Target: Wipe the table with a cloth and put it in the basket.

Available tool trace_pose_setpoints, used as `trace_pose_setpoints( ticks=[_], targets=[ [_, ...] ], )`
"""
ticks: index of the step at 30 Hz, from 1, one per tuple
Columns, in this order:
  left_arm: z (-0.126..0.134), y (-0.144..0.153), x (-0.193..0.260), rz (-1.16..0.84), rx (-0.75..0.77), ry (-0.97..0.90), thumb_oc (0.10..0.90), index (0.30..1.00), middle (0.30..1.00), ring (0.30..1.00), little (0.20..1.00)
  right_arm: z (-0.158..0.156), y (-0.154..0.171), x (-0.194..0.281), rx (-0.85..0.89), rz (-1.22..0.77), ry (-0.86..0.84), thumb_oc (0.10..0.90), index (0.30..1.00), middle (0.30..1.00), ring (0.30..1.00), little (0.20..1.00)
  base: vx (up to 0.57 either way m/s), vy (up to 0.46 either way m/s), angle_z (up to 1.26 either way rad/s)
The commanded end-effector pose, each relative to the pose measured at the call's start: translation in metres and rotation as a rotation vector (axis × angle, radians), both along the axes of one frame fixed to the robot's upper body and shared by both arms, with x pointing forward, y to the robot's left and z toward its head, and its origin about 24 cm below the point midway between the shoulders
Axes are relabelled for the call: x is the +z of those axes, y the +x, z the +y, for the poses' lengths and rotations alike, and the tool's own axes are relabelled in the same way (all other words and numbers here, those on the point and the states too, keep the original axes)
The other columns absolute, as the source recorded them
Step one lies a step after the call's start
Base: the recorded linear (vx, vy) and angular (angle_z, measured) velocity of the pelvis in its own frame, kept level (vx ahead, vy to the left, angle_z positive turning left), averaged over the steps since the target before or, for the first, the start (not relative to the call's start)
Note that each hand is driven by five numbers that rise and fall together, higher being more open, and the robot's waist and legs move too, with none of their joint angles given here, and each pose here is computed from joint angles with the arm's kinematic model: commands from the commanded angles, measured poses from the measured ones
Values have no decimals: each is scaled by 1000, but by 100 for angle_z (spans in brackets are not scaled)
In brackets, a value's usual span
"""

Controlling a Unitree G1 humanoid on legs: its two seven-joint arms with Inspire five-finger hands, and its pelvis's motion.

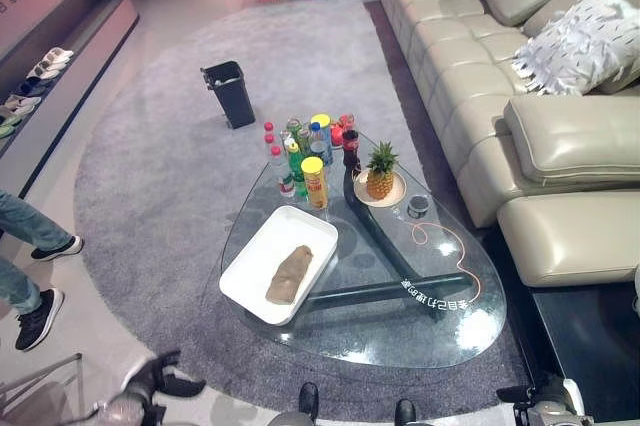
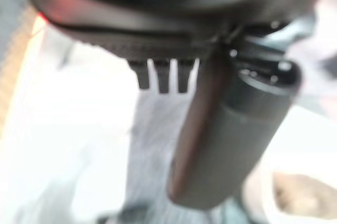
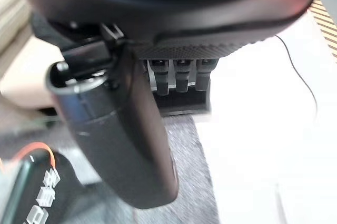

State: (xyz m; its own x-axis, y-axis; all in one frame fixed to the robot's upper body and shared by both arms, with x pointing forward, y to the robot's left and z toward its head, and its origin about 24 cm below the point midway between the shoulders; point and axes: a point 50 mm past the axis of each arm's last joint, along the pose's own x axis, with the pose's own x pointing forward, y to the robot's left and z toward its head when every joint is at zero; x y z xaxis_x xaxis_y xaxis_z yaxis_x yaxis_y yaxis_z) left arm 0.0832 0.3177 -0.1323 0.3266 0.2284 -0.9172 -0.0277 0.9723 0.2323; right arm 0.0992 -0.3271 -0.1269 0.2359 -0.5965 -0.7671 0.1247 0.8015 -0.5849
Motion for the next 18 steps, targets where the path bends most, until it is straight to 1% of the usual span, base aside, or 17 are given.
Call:
trace_pose_setpoints(
  ticks=[1,2,5,6,7,11,18],
  targets=[
    [13,19,11,-43,28,-6,800,900,900,900,900,-5,-20,-3,22,128,27,800,900,900,900,900,62,-12,0],
    [5,15,5,-10,21,-37,800,900,900,900,900,-1,-26,-6,43,161,59,800,900,900,900,900,50,-13,-2],
    [2,13,3,4,17,-48,800,900,900,900,900,0,-28,-7,46,174,72,800,900,900,900,900,16,-9,-8],
    [-9,10,-3,34,-2,-79,800,900,900,900,900,5,-31,-10,52,207,111,800,900,900,900,900,16,-22,-12],
    [-15,8,-6,52,-15,-87,800,900,900,900,900,8,-33,-12,66,222,124,800,900,900,900,900,17,-25,-5],
    [-30,4,-14,106,-63,-103,800,900,900,900,900,15,-34,-15,98,251,153,800,900,900,900,900,2,-9,-2],
    [-43,-4,-20,187,-114,-118,800,900,900,900,900,28,-35,-20,167,304,182,800,900,900,900,900,0,0,0]
  ],
)
